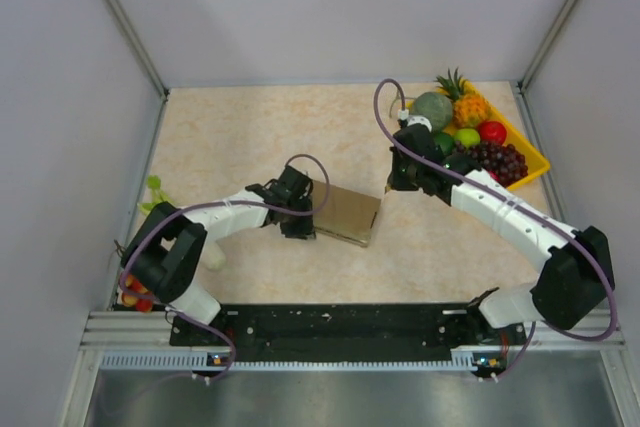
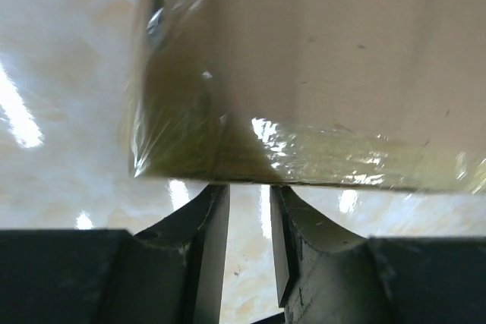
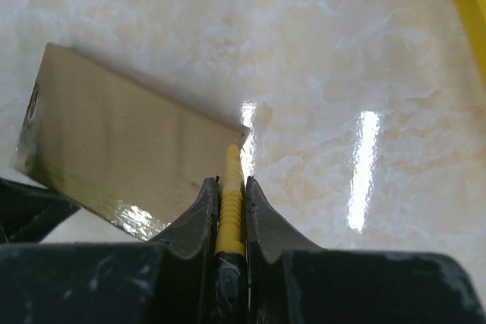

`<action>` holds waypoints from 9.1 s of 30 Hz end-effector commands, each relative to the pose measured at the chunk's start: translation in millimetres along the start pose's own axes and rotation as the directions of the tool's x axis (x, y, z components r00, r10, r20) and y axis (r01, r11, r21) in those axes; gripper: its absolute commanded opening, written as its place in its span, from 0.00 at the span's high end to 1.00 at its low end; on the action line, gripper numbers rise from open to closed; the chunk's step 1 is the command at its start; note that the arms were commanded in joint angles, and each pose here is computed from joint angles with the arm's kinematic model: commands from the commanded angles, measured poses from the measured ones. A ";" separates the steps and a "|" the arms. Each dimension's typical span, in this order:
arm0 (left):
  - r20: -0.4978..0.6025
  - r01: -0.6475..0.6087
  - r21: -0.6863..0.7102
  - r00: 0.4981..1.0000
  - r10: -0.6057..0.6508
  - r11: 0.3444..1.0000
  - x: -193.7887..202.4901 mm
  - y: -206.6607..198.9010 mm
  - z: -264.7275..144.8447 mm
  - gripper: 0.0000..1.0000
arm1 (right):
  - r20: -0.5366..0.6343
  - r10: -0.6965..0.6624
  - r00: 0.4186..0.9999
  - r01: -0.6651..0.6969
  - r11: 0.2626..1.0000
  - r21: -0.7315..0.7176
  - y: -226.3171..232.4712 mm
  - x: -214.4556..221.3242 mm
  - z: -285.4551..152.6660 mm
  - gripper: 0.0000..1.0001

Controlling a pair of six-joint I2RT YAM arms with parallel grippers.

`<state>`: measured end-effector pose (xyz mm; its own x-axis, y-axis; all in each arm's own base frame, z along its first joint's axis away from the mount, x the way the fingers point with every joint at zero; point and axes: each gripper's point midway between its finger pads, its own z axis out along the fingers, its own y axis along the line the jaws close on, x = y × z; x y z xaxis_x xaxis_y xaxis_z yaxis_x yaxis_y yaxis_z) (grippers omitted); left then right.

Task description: Unpack the express box

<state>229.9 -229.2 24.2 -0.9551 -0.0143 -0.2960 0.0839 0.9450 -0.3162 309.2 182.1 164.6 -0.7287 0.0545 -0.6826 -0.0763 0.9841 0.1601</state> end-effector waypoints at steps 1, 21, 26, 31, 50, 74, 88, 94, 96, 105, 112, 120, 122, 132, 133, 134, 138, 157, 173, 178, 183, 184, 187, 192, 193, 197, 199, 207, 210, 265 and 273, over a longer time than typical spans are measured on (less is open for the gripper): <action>0.088 0.232 0.136 0.965 -0.245 0.963 -48.4 5.4 6.7 0.67 | 0.075 -0.013 0.997 0.024 0.990 -0.138 31.8 -29.8 -9.4 1.00; 0.170 0.301 0.272 0.920 -0.354 0.914 -141.3 27.6 -13.1 0.65 | 0.130 -0.153 0.980 0.190 0.913 -0.362 141.5 -7.9 2.9 1.00; 0.165 0.275 0.368 0.921 -0.354 0.888 -143.5 13.3 -23.2 0.47 | 0.092 -0.142 0.986 0.166 0.909 -0.382 160.5 -0.3 15.2 1.00; 0.164 0.255 0.428 0.922 -0.352 0.867 -150.5 1.7 -27.9 0.37 | 0.061 -0.150 0.987 0.162 0.898 -0.410 174.9 10.8 22.4 1.00; 0.100 0.278 0.415 0.933 -0.347 0.867 -151.4 1.6 -9.8 0.38 | 0.057 -0.149 0.987 0.159 0.927 -0.340 170.0 16.8 42.9 1.00; 0.049 0.298 0.391 0.938 -0.343 0.871 -144.2 6.5 7.7 0.37 | 0.013 -0.268 0.963 0.263 0.932 -0.251 160.0 48.9 62.9 1.00; -0.028 0.331 0.299 0.940 -0.339 0.895 -140.9 11.9 29.8 0.43 | 0.068 -0.395 0.916 0.401 0.907 -0.126 161.3 51.2 46.0 1.00; -0.063 0.328 0.176 0.945 -0.322 0.928 -128.8 31.2 47.6 0.56 | 0.084 -0.471 0.878 0.477 0.874 -0.088 159.0 55.4 42.7 1.00; -0.053 0.322 0.157 0.947 -0.317 0.934 -128.8 35.3 49.0 0.57 | 0.086 -0.483 0.871 0.489 0.869 -0.076 156.4 56.2 41.8 1.00; -0.043 0.291 0.106 0.957 -0.289 0.951 -130.0 45.7 55.8 0.57 | 0.056 -0.529 0.847 0.532 0.841 -0.098 144.6 72.1 37.8 1.00; -0.051 0.281 0.082 0.960 -0.277 0.956 -129.3 50.6 61.6 0.56 | 0.003 -0.542 0.840 0.538 0.834 -0.118 128.0 95.6 31.7 1.00; -0.050 0.271 0.066 0.962 -0.268 0.960 -129.5 53.9 63.7 0.56 | 0.008 -0.538 0.843 0.535 0.836 -0.123 116.5 91.5 10.8 1.00; -0.051 0.270 0.069 0.962 -0.267 0.961 -129.5 53.3 63.3 0.56 | 0.009 -0.539 0.842 0.536 0.835 -0.122 114.5 89.4 6.5 1.00; -0.057 0.274 0.079 0.961 -0.270 0.958 -129.3 51.6 65.0 0.56 | -0.035 -0.550 0.834 0.540 0.828 -0.151 108.0 105.8 6.0 1.00; -0.055 0.272 0.079 0.962 -0.268 0.959 -129.7 51.6 64.6 0.56 | -0.041 -0.547 0.836 0.535 0.830 -0.156 108.0 107.8 6.1 1.00; -0.056 0.274 0.078 0.961 -0.270 0.959 -129.4 51.7 64.6 0.56 | -0.047 -0.549 0.834 0.537 0.829 -0.157 106.6 110.2 6.7 1.00; -0.058 0.278 0.075 0.960 -0.274 0.958 -128.8 52.1 65.0 0.55 | -0.054 -0.547 0.836 0.533 0.831 -0.161 101.6 114.5 4.5 1.00; -0.071 0.221 0.131 0.974 -0.213 0.966 -119.5 43.4 47.2 0.24 | 0.067 -0.470 0.880 0.474 0.864 -0.169 134.8 67.9 -10.3 1.00; -0.087 0.269 0.205 0.963 -0.256 0.941 -99.5 20.7 24.9 0.23 | 0.044 -0.502 0.863 0.502 0.849 -0.163 131.7 79.1 0.8 1.00; -0.091 0.274 0.263 0.962 -0.259 0.925 -101.5 6.4 23.3 0.23 | 0.015 -0.513 0.858 0.509 0.847 -0.154 126.4 90.7 9.8 1.00; -0.093 0.275 0.276 0.961 -0.259 0.921 -103.1 0.3 23.9 0.22 | 0.006 -0.520 0.854 0.516 0.846 -0.136 120.7 96.5 15.6 1.00; -0.093 0.272 0.281 0.962 -0.256 0.920 -103.2 -1.4 24.8 0.22 | 0.006 -0.522 0.853 0.518 0.844 -0.137 121.0 96.8 16.0 1.00; -0.098 0.274 0.294 0.962 -0.257 0.916 -103.2 -6.9 26.2 0.23 | -0.007 -0.527 0.850 0.520 0.842 -0.143 119.1 102.8 18.7 1.00; -0.138 0.311 0.267 0.949 -0.283 0.912 -97.1 -10.3 39.6 0.28 | -0.029 -0.531 0.847 0.522 0.840 -0.148 116.6 112.3 23.9 1.00; -0.138 0.313 0.260 0.948 -0.286 0.914 -97.6 -10.5 41.2 0.30 | -0.028 -0.531 0.847 0.521 0.839 -0.153 118.1 112.1 23.8 1.00; -0.124 0.320 0.199 0.946 -0.300 0.926 -98.8 -1.6 49.9 0.37 | -0.004 -0.525 0.851 0.517 0.839 -0.169 127.0 102.8 19.3 1.00; -0.109 0.318 0.170 0.947 -0.302 0.933 -101.8 3.4 53.7 0.43 | 0.000 -0.532 0.847 0.524 0.835 -0.167 126.9 100.9 18.4 1.00; -0.065 0.284 0.062 0.958 -0.280 0.957 -110.8 22.8 64.2 0.51 | -0.039 -0.574 0.818 0.564 0.814 -0.140 104.3 112.0 10.3 1.00; -0.068 0.274 0.034 0.960 -0.272 0.961 -108.7 28.4 67.7 0.51 | -0.047 -0.579 0.814 0.568 0.810 -0.149 99.9 115.3 5.4 1.00; -0.030 0.147 0.113 0.989 -0.145 0.983 -123.2 17.4 58.8 0.39 | 0.185 -0.335 0.924 0.357 0.928 -0.106 87.2 27.5 -75.2 1.00; 0.055 0.099 0.309 0.991 -0.122 0.946 -145.1 -24.0 7.0 0.17 | 0.162 -0.155 0.975 0.156 0.988 0.009 34.0 3.6 -32.6 1.00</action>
<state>361.2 -260.4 46.3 -0.9670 -0.1402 -0.2128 0.0184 0.7943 -0.6073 252.2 234.7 195.8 -0.5772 -0.1909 -0.7940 -0.3211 0.9470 0.0057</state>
